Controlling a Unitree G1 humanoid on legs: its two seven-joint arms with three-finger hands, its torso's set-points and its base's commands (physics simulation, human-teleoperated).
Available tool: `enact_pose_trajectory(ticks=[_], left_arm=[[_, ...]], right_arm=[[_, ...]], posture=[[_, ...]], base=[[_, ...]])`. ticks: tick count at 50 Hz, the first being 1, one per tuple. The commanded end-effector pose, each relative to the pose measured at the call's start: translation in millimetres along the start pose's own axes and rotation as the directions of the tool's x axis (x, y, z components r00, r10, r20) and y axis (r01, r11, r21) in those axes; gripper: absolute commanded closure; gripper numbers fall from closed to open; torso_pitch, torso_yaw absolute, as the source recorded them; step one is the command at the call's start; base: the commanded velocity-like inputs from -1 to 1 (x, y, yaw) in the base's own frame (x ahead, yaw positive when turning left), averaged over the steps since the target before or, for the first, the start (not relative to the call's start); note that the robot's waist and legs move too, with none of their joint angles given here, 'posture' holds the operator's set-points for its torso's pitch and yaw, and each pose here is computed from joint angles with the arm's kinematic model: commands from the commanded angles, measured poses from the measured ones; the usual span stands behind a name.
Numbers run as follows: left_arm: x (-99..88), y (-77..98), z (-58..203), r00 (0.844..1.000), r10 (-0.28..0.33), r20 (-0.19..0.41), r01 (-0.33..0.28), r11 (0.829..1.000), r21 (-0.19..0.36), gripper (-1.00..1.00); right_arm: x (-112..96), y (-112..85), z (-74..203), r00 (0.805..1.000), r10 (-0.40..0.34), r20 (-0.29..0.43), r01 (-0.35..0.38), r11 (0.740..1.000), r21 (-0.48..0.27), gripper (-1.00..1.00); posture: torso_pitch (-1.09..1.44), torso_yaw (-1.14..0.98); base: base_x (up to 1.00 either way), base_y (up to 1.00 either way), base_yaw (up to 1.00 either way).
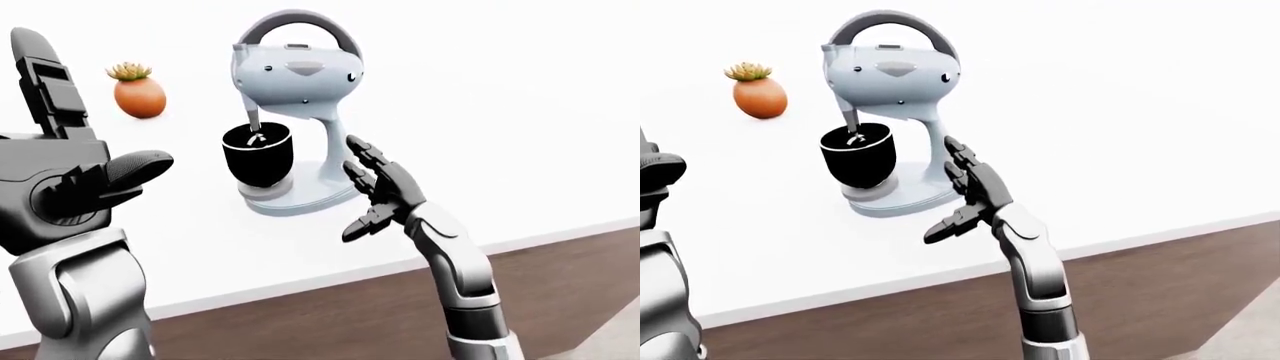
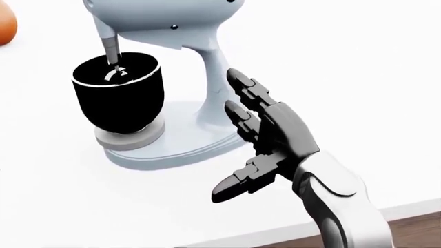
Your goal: Open the stand mixer head.
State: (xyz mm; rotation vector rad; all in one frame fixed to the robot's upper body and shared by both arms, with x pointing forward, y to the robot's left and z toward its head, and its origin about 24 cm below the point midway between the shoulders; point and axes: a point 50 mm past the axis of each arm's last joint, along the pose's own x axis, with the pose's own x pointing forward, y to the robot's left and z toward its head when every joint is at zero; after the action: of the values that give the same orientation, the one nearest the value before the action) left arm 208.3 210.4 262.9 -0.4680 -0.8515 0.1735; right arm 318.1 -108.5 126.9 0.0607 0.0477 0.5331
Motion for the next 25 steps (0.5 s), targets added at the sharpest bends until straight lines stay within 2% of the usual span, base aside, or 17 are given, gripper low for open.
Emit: enact_pose_trajectory(ticks=[1, 25], left_arm=[[2.2, -5.0, 6, 0.999, -0.029, 0.041, 0.03, 1.0, -0.009, -0.99], [2.6, -4.7, 5, 0.999, -0.028, 0.038, 0.029, 1.0, -0.01, -0.99]], right_arm=[[2, 1.7, 21, 0.996, 0.011, 0.093, -0.008, 0.999, -0.041, -1.0], [14, -6.9, 13, 0.997, -0.001, 0.073, 0.005, 0.999, -0.047, -1.0]], posture=[[-0.28, 0.0], [-0.28, 0.0]], base=[[0.0, 0.0, 0.0], [0.0, 0.0, 0.0]])
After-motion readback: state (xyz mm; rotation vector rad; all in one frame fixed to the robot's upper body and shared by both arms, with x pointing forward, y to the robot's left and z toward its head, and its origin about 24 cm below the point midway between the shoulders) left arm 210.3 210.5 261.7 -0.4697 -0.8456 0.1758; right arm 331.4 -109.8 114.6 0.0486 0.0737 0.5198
